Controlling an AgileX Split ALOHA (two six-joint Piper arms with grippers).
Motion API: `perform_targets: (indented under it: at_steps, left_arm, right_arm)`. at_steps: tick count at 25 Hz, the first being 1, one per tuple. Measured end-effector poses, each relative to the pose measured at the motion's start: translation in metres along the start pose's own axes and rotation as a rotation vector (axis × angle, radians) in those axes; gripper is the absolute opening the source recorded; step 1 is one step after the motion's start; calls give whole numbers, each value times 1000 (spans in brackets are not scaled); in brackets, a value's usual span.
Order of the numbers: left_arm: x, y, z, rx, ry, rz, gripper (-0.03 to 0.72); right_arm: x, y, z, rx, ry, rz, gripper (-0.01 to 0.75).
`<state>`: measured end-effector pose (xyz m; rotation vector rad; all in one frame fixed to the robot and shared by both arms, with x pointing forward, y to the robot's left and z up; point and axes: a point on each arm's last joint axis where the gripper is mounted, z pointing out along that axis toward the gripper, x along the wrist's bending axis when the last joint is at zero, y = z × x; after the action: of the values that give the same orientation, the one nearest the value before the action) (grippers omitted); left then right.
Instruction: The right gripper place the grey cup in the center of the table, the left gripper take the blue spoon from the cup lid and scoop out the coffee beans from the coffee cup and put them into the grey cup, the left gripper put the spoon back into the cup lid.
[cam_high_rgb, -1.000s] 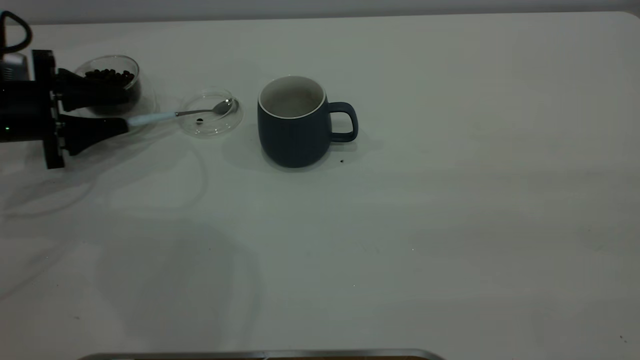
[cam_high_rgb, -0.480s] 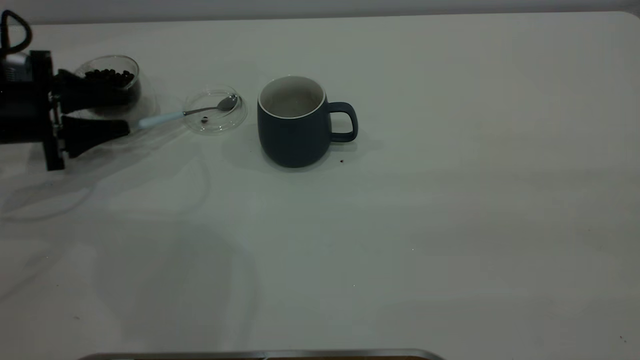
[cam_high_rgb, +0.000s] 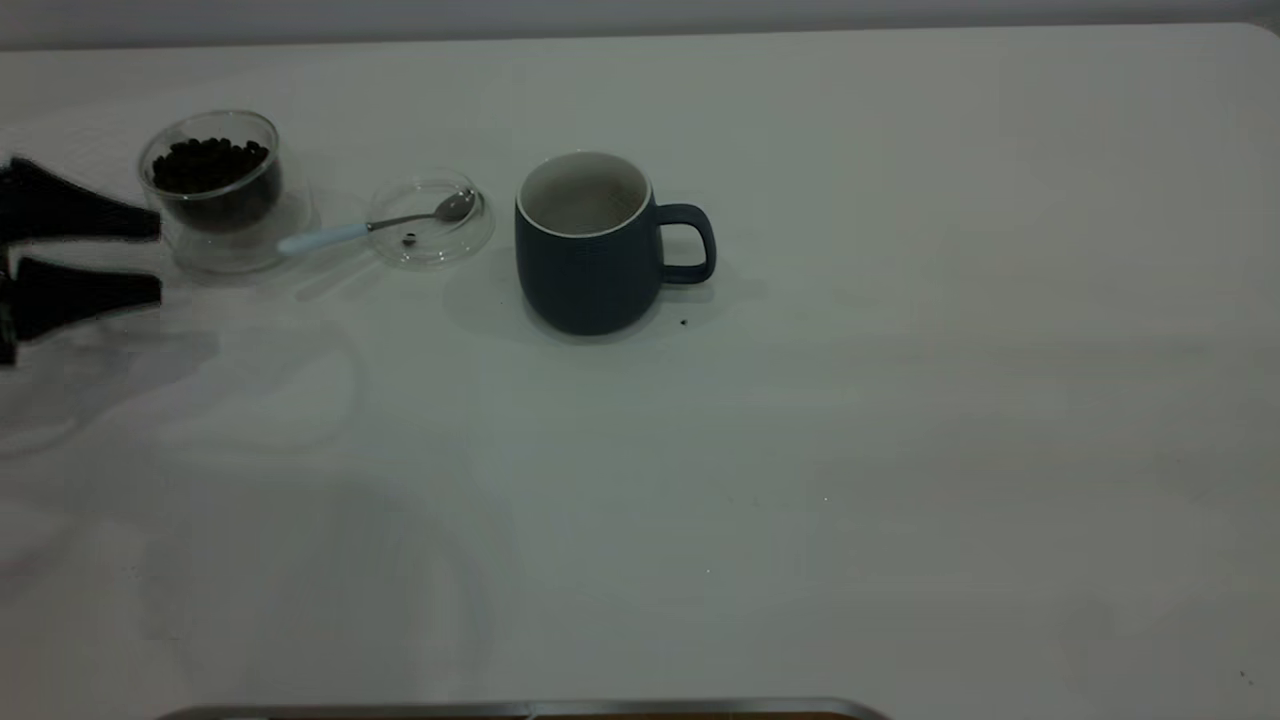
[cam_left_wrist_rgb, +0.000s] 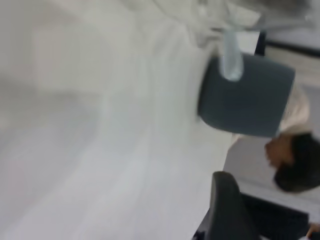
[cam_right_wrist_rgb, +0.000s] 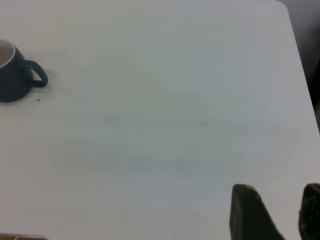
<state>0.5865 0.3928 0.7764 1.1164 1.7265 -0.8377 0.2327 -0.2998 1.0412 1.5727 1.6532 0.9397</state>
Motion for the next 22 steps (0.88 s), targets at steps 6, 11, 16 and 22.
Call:
perform_targets:
  at_steps: [6,11,16,22]
  left_arm:
    - [-86,8,-11,-14,29,141,470]
    - [-187,-15,-23,8,85,317,456]
    - [-277,-81,-46,65,391,529,454]
    - [-336,-174,-100,-112,885,598,454]
  right_arm:
    - [0,0,0,0,0,0,281]
    - [0,0,0,0,0,0,281]
    - [0,0,0,0,0,0,281]
    - [0,0,0,0,0,0,281]
